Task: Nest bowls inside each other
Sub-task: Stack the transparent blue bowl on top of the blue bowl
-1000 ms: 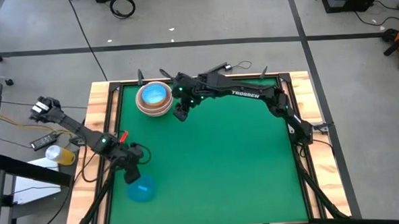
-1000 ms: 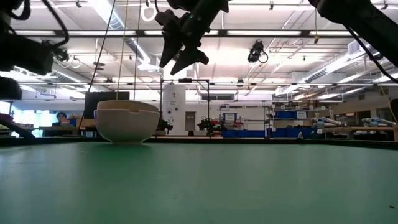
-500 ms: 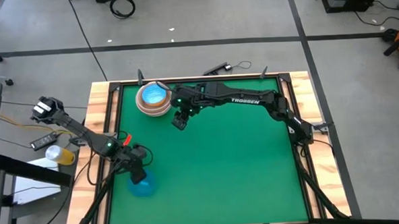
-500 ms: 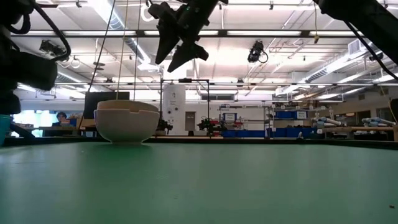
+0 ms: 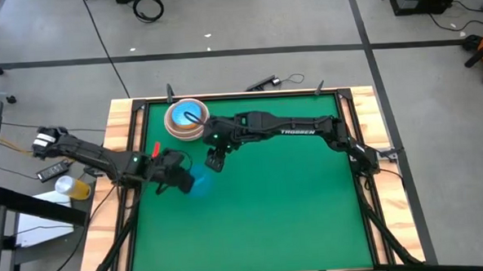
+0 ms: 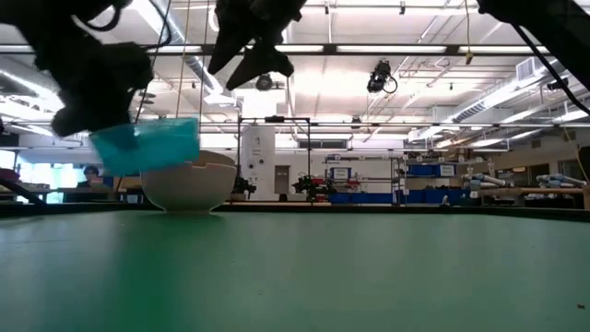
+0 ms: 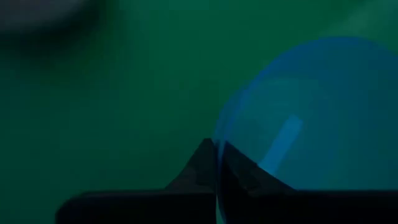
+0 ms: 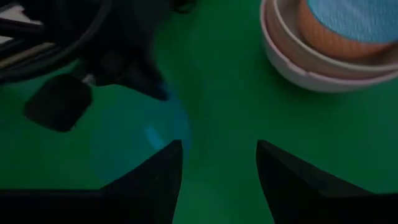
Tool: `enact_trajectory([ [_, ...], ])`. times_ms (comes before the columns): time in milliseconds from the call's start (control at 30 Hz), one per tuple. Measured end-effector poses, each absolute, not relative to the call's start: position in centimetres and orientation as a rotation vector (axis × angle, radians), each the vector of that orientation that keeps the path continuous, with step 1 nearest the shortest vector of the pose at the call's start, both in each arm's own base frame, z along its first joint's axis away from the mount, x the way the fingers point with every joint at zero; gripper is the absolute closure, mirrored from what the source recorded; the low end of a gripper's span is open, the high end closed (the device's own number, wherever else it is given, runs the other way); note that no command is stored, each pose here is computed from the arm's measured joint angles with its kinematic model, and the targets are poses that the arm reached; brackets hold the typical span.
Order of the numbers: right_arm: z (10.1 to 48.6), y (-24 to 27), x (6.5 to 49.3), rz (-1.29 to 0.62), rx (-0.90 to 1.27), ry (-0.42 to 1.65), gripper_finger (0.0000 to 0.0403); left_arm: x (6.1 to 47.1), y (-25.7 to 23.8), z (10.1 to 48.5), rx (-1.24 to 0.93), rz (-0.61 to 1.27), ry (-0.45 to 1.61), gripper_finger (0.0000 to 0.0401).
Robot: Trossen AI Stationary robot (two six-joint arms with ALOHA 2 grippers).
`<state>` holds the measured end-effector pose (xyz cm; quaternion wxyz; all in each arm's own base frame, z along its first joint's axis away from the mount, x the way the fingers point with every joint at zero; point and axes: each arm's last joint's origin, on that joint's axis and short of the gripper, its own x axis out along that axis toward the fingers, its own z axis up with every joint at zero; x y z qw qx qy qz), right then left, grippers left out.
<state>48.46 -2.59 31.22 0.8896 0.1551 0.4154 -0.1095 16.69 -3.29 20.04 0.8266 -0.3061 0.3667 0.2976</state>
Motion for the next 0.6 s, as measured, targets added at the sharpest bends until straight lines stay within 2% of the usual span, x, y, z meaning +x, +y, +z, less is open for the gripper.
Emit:
enact_trajectory([
  [433,31.2,-3.4,48.3,-0.249,0.265,0.871,0.0195,18.7,-0.4,25.9,-0.496,0.68,0.608,0.04],
  [600,31.0,-4.4,48.0,-0.29,0.252,0.903,0.0221,18.9,0.1,27.3,-0.477,0.685,0.582,0.0395],
])
